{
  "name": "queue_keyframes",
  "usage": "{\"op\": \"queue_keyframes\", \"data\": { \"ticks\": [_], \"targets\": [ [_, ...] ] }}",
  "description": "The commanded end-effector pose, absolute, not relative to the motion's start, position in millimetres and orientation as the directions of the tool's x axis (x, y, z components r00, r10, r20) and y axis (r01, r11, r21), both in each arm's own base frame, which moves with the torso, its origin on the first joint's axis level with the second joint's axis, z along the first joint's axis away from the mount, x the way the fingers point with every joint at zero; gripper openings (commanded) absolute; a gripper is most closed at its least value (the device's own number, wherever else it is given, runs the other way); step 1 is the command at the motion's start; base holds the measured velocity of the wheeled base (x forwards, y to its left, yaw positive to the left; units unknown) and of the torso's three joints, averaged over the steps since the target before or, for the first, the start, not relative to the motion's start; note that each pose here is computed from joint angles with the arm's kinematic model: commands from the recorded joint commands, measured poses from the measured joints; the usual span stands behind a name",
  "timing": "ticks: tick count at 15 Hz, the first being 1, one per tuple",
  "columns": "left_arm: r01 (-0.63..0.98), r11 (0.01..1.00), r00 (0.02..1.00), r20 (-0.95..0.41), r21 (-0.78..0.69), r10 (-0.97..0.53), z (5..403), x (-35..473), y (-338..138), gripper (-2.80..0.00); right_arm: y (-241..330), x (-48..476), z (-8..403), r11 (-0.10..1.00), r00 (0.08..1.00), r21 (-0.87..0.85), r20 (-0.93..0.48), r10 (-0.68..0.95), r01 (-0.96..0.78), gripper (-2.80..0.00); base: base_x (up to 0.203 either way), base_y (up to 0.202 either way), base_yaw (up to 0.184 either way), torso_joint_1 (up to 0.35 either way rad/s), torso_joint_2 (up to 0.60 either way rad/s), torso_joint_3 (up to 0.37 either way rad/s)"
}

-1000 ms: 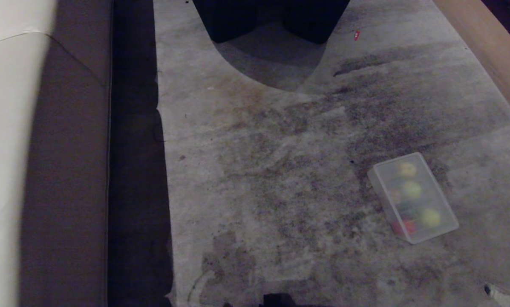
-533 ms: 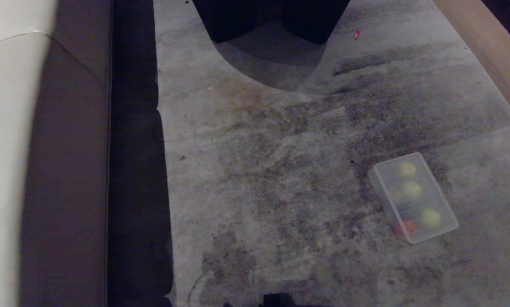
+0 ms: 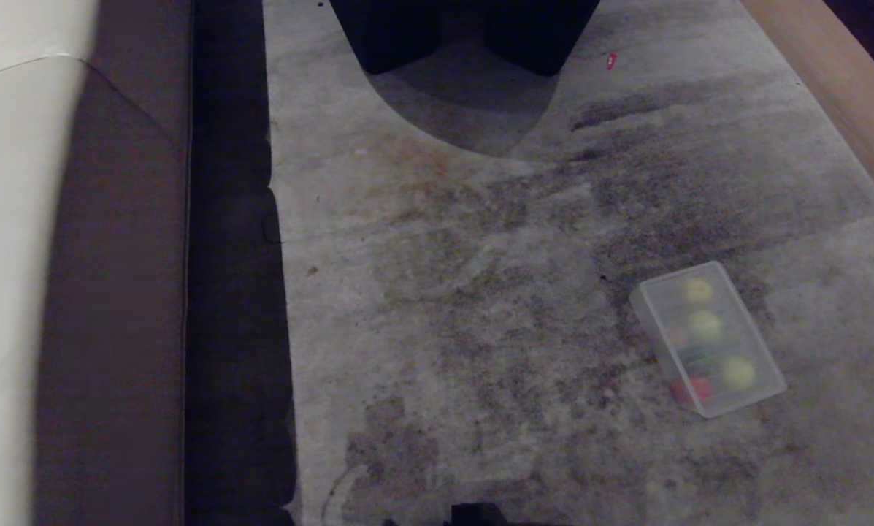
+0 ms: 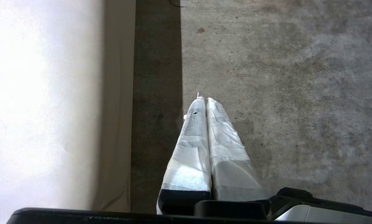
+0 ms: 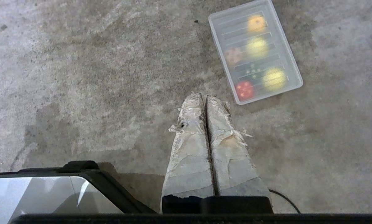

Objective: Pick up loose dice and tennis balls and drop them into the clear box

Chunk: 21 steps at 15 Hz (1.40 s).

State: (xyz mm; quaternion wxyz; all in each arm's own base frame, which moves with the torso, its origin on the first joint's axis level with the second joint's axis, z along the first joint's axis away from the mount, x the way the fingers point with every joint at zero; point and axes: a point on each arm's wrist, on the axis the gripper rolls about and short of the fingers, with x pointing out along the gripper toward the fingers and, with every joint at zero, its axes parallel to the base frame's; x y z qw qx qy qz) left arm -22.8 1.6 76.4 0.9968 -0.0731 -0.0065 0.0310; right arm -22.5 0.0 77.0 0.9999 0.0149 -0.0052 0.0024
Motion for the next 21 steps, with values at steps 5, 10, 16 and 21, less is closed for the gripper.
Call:
{"op": "queue_keyframes", "data": {
  "ticks": [5,10,16,21],
  "targets": [
    [-0.061,0.987,0.998,0.008,-0.147,0.063,76.5,-22.7,1.6,-2.8,0.0,-22.3,75.7,0.999,1.0,0.034,0.008,0.006,-0.006,-2.8,0.0,0.0,0.0,0.0,0.0,0.0],
    [-0.061,0.987,0.998,0.008,-0.149,0.063,76.5,-22.7,1.6,-2.8,0.0,-22.3,75.7,0.999,1.0,0.034,0.008,0.006,-0.006,-2.8,0.0,0.0,0.0,0.0,0.0,0.008],
    [-0.061,0.987,0.998,0.008,-0.149,0.063,76.5,-22.7,1.6,-2.8,0.0,-22.4,75.6,0.999,1.0,0.034,0.009,0.006,-0.006,-2.8,0.0,0.0,0.0,0.002,0.0,0.181],
    [-0.061,0.987,0.998,0.008,-0.15,0.063,76.5,-22.7,1.6,-2.8,0.0,-22.3,75.8,0.999,1.0,0.034,0.009,0.006,-0.006,-2.8,0.0,0.0,0.0,0.003,0.0,0.202]
  ]
}}
